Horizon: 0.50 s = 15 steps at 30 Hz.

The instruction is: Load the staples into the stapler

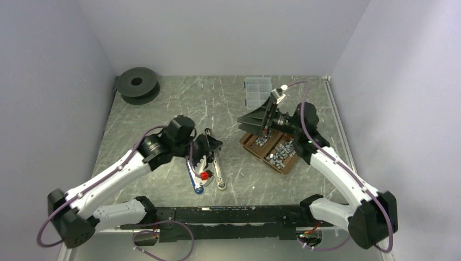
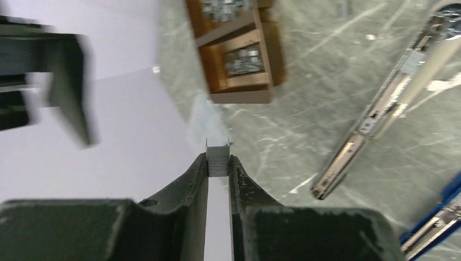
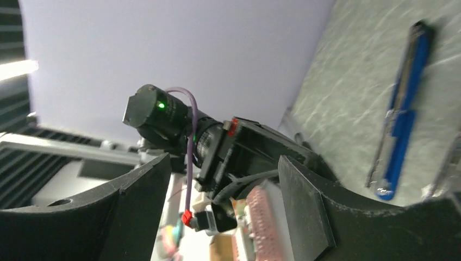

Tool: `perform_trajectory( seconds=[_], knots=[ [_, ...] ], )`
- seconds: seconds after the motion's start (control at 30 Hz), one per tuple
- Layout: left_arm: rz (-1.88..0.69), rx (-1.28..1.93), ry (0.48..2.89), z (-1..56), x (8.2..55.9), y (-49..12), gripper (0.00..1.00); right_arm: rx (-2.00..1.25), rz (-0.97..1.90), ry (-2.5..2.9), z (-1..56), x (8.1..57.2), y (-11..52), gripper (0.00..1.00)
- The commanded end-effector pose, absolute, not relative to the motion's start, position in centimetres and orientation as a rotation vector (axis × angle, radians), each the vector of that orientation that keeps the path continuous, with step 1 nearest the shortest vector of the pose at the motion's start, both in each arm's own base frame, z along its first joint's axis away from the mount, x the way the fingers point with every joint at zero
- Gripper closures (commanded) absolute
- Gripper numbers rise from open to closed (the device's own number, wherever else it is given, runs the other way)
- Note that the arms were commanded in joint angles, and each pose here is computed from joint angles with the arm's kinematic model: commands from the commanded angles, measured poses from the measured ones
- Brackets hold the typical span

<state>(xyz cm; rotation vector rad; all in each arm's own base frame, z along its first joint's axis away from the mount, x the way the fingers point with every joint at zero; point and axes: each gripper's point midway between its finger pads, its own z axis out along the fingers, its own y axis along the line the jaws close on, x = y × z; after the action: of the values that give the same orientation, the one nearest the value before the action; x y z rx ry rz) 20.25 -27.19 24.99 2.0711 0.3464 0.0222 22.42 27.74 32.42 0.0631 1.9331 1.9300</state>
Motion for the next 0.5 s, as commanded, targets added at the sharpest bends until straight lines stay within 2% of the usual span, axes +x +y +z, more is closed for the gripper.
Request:
perform_trajectory(
  seconds=[0.0,0.17,0.47],
  knots=[
    [-0.056,2.263,0.370,21.2,20.8,-27.8,0.99,0.039,1.531,2.050,30.8,23.2,24.4,0.24],
    [-0.096,2.477,0.378,16.0,22.5,-29.6,0.98,0.129,1.252,2.113,29.0,23.6,21.2,0.24],
    [-0.122,2.766,0.318,7.5,23.9,-32.2,0.97,0.237,1.139,2.147,26.2,22.0,18.5,0.24]
  ],
)
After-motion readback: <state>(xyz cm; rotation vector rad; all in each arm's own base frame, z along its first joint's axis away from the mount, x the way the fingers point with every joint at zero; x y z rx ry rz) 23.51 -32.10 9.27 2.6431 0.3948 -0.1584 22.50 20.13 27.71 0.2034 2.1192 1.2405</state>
